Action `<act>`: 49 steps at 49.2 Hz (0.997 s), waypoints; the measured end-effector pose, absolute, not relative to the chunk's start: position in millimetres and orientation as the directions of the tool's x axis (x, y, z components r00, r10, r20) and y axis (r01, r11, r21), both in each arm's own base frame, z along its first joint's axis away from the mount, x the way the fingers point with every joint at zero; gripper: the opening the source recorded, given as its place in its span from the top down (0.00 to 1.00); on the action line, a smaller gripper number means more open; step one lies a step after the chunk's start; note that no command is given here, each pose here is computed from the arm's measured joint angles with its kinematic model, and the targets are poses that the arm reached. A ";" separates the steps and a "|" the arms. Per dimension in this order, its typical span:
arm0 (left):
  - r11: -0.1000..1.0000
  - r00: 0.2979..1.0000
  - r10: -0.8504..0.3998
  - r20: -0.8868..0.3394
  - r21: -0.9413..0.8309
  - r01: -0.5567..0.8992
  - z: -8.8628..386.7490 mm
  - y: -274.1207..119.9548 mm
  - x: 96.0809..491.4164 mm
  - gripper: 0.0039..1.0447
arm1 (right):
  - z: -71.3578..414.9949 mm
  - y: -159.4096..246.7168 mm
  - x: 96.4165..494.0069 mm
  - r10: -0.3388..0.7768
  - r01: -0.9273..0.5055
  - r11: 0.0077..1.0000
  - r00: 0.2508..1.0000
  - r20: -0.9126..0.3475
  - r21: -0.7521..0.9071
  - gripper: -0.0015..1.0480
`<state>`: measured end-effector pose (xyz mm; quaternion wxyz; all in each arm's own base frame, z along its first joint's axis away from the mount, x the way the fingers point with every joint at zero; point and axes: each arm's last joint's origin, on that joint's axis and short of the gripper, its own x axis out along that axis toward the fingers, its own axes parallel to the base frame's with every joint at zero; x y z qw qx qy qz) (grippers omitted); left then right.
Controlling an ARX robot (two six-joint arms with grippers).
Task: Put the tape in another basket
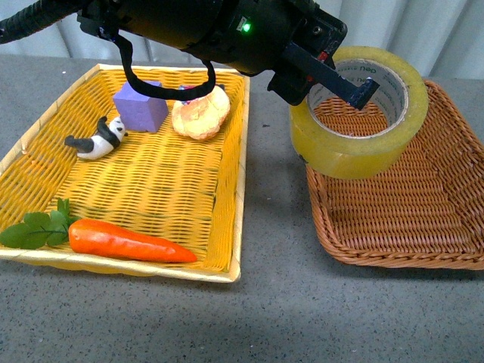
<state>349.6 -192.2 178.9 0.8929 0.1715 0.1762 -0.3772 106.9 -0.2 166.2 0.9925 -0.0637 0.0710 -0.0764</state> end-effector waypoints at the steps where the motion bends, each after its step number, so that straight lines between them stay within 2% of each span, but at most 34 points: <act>1: 0.657 0.654 -0.612 -0.444 0.173 0.733 178.9 -192.2 349.7 0.86 | 167.1 0.4 109.6 -0.147 0.126 0.982 0.977 -0.152 -0.143 0.09; 17: 0.657 0.653 -0.614 -0.444 0.173 0.734 179.1 -192.3 349.5 0.86 | 190.8 7.0 168.3 0.077 -0.109 0.989 0.959 -0.272 -0.102 0.09; 29: 0.658 0.654 -0.612 -0.444 0.173 0.733 179.1 -191.9 349.8 0.86 | 185.6 25.6 225.8 0.249 -0.293 0.955 0.875 -0.416 -0.044 0.09; 39: 0.653 0.650 -0.618 -0.443 0.171 0.738 179.1 -193.2 349.0 0.86 | 189.6 44.0 265.9 0.306 -0.346 0.938 0.832 -0.462 -0.002 0.09; 49: 0.656 0.652 -0.615 -0.444 0.172 0.735 179.1 -192.7 349.3 0.86 | 186.8 56.6 285.6 0.340 -0.367 0.929 0.790 -0.511 0.050 0.09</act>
